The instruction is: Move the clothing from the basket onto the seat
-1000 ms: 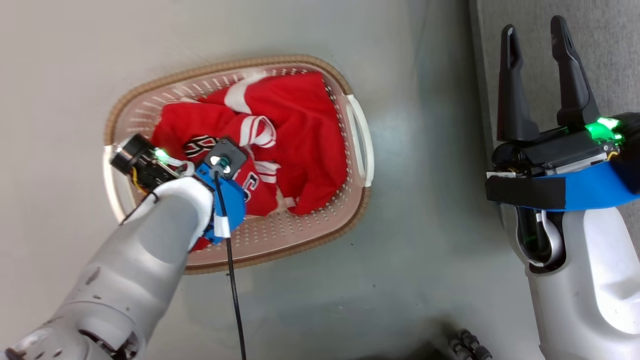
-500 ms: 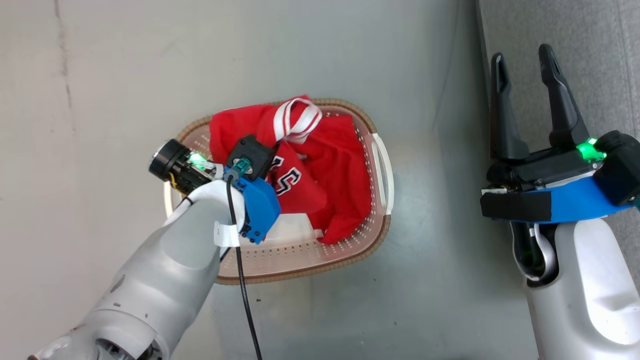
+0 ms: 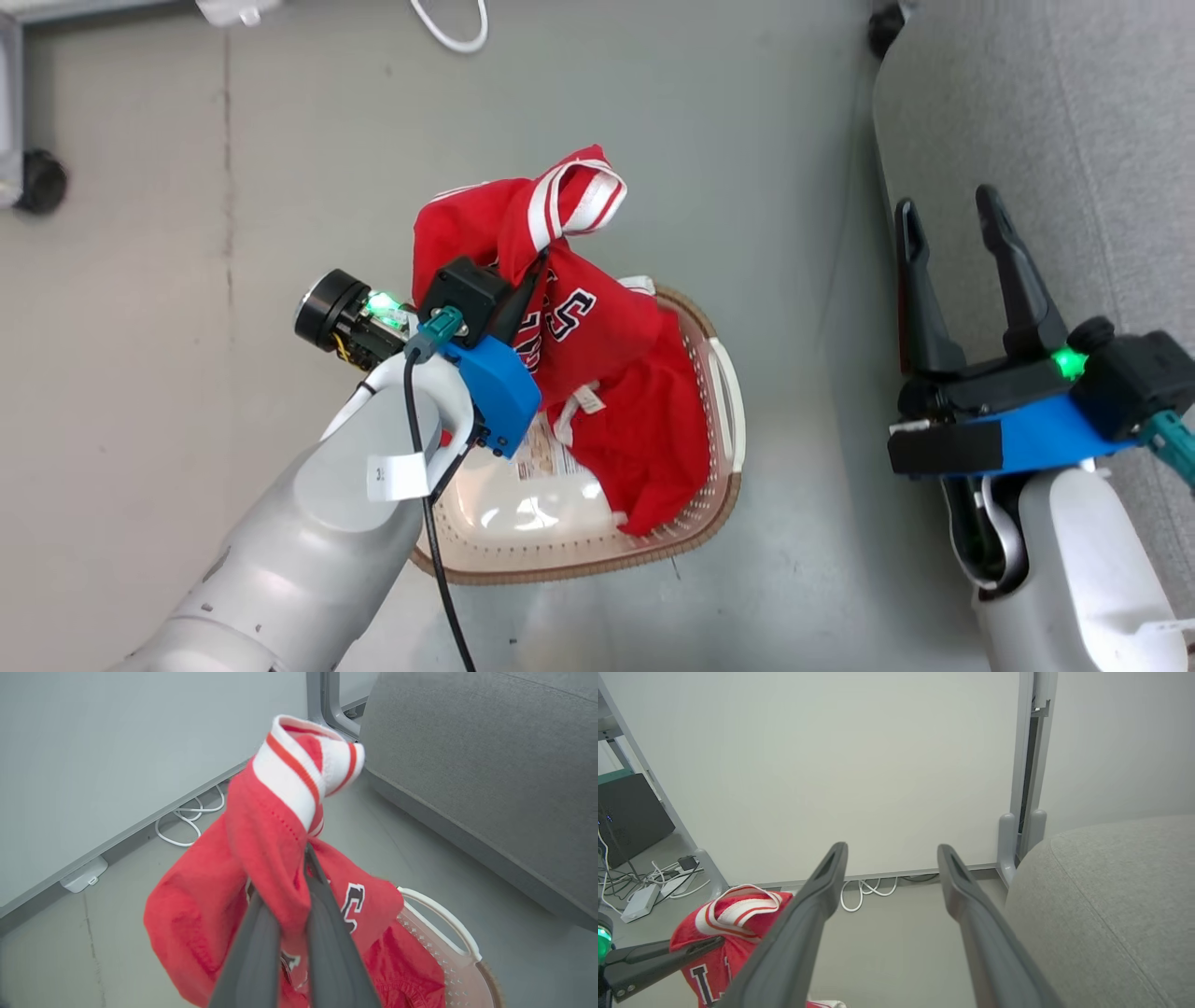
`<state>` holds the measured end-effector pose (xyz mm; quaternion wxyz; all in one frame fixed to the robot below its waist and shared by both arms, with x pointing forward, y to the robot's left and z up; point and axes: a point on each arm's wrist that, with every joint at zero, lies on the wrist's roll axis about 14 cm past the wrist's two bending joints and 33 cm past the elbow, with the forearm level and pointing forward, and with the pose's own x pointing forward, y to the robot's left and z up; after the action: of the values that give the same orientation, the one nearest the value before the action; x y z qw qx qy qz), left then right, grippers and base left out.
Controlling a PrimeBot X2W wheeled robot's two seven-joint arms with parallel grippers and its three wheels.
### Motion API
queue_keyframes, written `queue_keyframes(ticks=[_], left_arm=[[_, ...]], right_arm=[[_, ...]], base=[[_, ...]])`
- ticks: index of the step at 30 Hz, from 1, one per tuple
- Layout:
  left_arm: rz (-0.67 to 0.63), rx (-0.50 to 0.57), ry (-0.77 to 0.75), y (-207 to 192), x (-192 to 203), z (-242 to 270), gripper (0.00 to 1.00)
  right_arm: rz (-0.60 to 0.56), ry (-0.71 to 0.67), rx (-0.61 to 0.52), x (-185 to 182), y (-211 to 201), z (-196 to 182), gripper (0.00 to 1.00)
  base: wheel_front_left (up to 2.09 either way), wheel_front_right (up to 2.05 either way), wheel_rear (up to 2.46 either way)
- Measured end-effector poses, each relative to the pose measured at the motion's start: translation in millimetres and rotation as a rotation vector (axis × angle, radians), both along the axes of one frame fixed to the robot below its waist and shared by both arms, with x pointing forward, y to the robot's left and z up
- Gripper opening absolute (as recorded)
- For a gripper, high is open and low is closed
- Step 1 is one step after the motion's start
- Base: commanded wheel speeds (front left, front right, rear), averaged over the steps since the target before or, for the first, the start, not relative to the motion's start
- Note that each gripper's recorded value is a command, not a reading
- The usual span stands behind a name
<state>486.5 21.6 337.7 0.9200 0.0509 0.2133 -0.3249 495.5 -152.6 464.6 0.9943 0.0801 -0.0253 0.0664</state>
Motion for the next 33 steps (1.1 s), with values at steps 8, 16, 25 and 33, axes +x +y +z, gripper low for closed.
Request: queue_keyframes(ticks=[8, 16, 25, 33], left_arm=[[0.035, -0.040, -0.143, 6, 1, 63, 0.00], [0.058, -0.072, -0.269, 11, -7, 119, 0.00], [0.055, -0.104, -0.383, 12, -23, 168, 0.00], [0.050, -0.126, -0.442, 14, -34, 195, 0.00]], right_arm=[[0.007, -0.022, 0.002, -27, 3, 22, 1.00], [0.013, -0.050, 0.011, -54, 6, 41, 1.00], [0.006, -0.069, 0.026, -84, 4, 54, 1.00], [0.005, -0.086, 0.040, -96, 4, 62, 1.00]], base=[[0.00, 0.00, 0.00], [0.00, 0.00, 0.00], [0.00, 0.00, 0.00], [0.00, 0.00, 0.00]])
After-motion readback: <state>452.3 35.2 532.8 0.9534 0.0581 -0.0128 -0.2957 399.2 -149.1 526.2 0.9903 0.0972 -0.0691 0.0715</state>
